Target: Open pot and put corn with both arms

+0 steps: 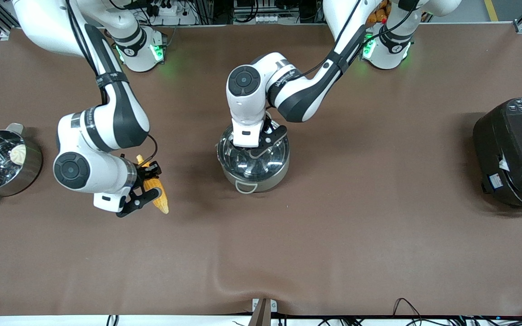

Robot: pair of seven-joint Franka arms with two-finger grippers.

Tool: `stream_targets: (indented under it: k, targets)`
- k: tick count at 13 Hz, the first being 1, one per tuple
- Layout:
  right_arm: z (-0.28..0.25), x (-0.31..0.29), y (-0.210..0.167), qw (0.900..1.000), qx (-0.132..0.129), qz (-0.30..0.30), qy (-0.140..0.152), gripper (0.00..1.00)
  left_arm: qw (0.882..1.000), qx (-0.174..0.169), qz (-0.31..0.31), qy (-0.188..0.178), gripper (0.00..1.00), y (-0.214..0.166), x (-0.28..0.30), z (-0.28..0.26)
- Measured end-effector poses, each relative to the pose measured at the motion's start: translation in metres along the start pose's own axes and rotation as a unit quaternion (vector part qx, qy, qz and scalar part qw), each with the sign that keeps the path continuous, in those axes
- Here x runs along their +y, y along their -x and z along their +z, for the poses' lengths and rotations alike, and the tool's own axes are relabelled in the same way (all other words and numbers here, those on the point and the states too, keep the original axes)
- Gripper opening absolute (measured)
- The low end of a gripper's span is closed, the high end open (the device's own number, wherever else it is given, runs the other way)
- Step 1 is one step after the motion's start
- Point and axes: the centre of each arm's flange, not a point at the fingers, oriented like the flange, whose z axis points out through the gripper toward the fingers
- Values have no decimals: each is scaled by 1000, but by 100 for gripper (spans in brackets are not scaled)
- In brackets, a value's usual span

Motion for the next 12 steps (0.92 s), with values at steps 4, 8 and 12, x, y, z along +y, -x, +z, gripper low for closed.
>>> stream_targets:
  k: [4,8,12]
  targets:
    - [-5,-4,2,1000,-1,1,-4,40,1000,0,0,-1,50,0,0,0]
    - [-7,-11,4,1000,-5,11,-20,40,1000,1,0,-22,50,1,-8,-17]
    - [-7,-43,-2,999,-5,28,-36,40,999,8,-2,-36,50,-20,-33,-92]
